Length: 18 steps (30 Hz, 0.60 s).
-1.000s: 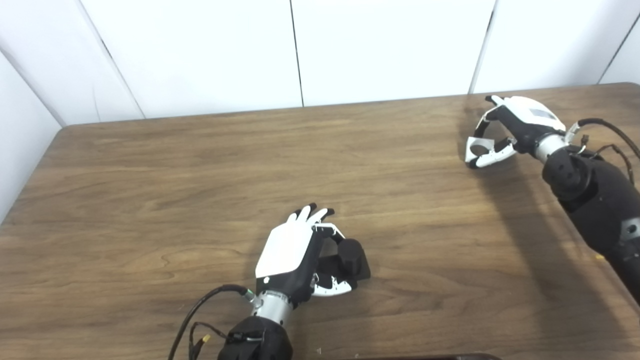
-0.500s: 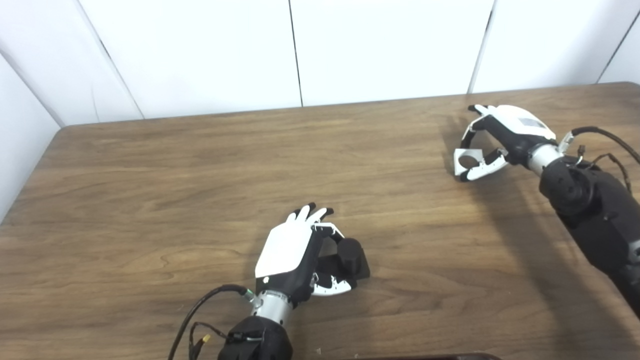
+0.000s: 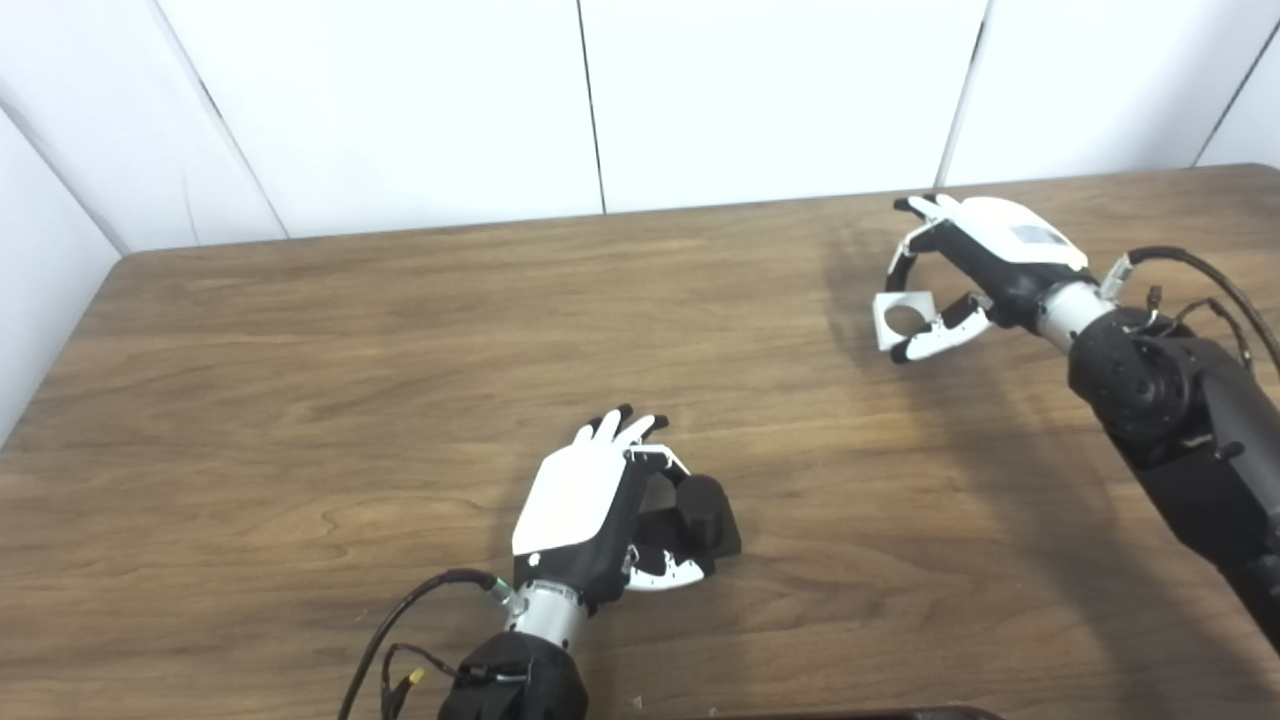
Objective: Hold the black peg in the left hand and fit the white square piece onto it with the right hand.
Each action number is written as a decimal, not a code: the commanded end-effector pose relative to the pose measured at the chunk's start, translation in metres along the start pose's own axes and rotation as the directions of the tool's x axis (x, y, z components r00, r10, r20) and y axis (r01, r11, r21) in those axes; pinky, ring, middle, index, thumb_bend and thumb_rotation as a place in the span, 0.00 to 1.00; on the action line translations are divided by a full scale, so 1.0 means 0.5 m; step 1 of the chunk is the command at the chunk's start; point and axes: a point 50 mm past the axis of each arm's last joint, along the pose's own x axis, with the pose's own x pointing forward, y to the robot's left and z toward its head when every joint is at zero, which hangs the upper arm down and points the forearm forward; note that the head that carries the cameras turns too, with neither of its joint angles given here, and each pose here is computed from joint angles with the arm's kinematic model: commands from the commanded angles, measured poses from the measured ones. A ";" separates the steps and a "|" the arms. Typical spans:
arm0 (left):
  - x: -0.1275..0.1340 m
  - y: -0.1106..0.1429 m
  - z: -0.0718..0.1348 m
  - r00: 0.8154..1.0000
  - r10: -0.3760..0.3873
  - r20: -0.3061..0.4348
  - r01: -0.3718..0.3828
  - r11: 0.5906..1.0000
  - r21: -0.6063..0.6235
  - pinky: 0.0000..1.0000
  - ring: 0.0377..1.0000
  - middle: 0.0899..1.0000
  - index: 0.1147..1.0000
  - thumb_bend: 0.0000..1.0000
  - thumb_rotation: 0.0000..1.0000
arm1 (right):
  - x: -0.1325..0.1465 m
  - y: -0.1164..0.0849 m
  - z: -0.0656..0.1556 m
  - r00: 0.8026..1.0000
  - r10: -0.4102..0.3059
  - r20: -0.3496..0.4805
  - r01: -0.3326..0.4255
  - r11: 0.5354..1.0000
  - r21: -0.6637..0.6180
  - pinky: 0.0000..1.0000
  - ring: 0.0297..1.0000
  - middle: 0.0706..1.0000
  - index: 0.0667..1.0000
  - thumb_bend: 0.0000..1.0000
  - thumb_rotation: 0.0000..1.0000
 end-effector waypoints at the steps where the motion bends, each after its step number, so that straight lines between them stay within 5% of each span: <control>1: 0.008 0.004 0.011 0.999 0.028 0.022 -0.029 1.000 0.003 1.00 1.00 0.92 0.42 0.52 0.06 | -0.002 -0.043 0.032 0.996 -0.056 0.062 0.056 0.998 -0.002 1.00 1.00 0.96 0.45 0.52 0.16; 18: 0.015 0.000 0.016 0.999 0.033 0.018 -0.033 0.999 0.006 1.00 1.00 0.92 0.43 0.52 0.06 | -0.061 -0.036 0.146 0.975 0.018 0.222 -0.028 0.999 0.039 1.00 1.00 0.96 0.46 0.52 0.16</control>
